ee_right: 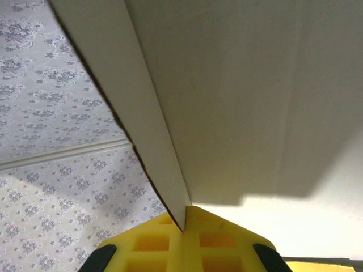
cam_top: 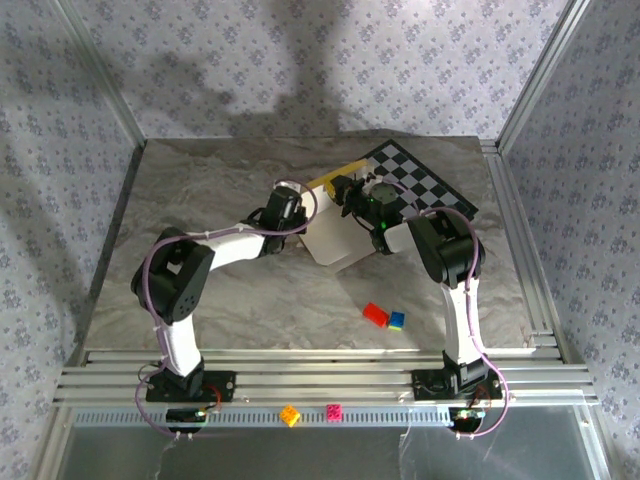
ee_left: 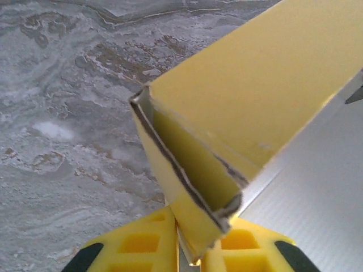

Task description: Fold the paper box

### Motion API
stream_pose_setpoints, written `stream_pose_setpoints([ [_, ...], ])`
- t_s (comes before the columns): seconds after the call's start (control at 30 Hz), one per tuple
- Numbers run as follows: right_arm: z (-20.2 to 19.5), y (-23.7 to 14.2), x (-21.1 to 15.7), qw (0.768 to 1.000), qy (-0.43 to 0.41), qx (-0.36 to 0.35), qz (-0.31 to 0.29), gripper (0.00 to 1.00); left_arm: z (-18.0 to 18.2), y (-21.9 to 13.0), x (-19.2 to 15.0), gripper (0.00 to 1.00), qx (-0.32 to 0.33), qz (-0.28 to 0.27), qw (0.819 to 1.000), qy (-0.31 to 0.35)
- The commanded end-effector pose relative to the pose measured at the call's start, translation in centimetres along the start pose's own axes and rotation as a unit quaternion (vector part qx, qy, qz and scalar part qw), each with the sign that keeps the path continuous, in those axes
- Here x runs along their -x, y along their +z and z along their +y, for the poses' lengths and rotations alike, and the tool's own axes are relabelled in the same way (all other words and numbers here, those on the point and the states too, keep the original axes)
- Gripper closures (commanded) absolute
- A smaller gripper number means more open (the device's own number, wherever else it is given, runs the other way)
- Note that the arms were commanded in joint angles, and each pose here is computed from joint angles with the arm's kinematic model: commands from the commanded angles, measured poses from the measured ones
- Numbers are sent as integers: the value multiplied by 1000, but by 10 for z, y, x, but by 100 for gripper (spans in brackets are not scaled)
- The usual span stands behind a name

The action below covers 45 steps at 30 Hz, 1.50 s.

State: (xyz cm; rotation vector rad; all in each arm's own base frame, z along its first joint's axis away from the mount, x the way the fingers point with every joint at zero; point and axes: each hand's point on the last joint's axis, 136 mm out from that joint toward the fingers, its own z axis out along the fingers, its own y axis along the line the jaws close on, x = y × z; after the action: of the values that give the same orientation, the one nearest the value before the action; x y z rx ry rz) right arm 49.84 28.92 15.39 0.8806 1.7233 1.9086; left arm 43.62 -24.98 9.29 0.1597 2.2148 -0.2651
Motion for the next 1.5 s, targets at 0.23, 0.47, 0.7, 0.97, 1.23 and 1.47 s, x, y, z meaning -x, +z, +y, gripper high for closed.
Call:
stream_pose_setpoints([
  [0.23,16,3,-8,1000,7,6,6,100,3,14,-5,100,39,24,999,-1],
  [0.47,16,3,-4,1000,10,7,1,100,2,22,-11,79,45,46,998,1],
  [0.7,16,3,-3,1000,13,7,0,100,5,32,-14,72,59,60,996,3],
  [0.97,18,4,-1,1000,16,8,-1,100,13,37,-10,88,73,61,995,-5],
  [1.23,18,2,1,1000,23,-3,-15,100,36,33,-16,100,145,87,986,-15],
  [1.47,15,-4,2,999,21,-30,-34,100,46,29,-19,100,181,114,977,5],
])
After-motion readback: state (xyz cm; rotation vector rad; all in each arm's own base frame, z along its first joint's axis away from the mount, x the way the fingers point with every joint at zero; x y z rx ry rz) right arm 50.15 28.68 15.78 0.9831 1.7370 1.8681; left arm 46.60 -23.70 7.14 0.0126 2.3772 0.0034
